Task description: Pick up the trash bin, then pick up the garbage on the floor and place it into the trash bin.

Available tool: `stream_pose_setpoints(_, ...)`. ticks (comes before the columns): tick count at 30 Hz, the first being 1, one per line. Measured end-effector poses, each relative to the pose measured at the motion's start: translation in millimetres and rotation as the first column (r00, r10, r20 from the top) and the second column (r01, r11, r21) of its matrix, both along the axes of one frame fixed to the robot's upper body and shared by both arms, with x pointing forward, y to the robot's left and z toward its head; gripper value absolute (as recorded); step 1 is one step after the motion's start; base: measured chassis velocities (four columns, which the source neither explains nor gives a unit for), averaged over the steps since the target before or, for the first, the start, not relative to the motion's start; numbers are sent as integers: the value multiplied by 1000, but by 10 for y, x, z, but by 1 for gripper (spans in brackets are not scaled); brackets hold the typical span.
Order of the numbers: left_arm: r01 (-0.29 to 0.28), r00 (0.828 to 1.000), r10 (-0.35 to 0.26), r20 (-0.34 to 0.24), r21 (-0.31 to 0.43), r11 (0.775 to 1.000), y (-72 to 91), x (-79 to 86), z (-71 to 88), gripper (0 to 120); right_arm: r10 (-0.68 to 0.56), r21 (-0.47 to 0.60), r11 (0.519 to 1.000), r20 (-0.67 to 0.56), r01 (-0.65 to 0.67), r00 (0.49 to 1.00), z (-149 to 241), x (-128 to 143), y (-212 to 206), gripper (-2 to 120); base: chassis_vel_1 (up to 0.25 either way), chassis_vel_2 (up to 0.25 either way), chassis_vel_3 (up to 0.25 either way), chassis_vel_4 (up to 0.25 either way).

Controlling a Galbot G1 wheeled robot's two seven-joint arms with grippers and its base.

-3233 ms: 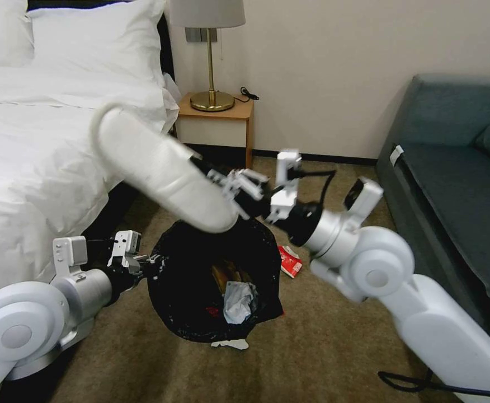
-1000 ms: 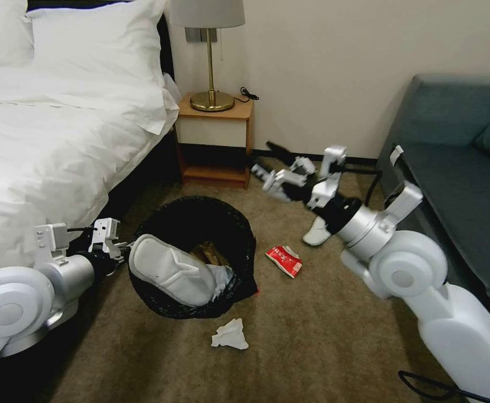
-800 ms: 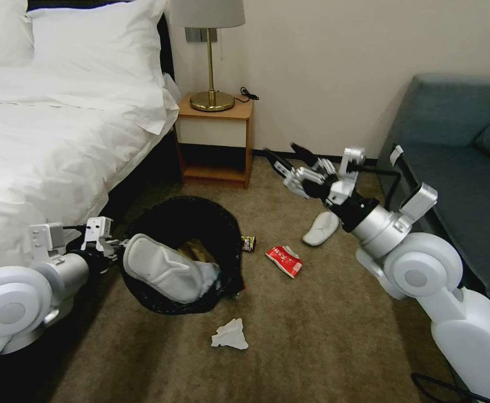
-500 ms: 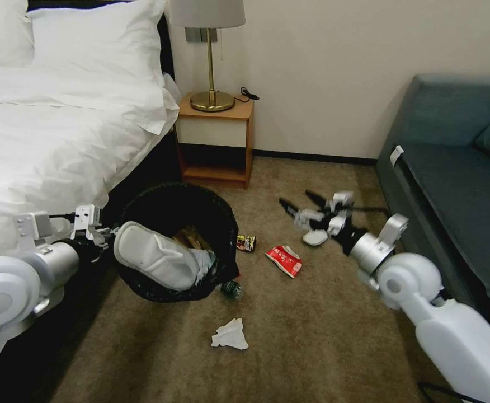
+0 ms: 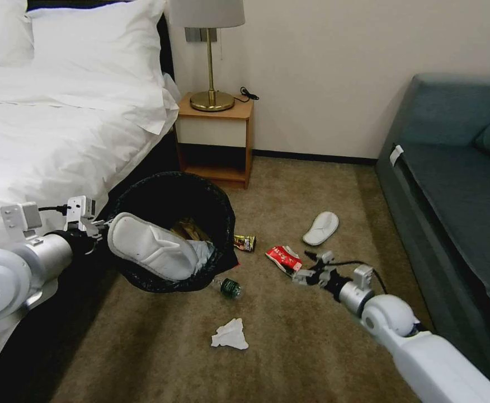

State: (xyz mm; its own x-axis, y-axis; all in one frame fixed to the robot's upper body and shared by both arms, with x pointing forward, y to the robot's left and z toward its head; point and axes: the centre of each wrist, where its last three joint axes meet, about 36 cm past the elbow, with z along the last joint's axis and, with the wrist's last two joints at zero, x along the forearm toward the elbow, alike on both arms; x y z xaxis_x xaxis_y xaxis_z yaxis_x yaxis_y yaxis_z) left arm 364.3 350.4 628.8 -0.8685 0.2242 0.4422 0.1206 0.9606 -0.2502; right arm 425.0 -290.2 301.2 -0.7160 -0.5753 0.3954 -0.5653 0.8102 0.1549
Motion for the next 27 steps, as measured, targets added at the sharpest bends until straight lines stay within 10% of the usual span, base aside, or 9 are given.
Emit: stream_pose_setpoints(27, -3, 999, 3, 41, 11, 1000, 55, -27, 161, 2, 109, -24, 993, -137, -113, 985, -1037, -347, 1106, 100, 0, 0, 0, 0)
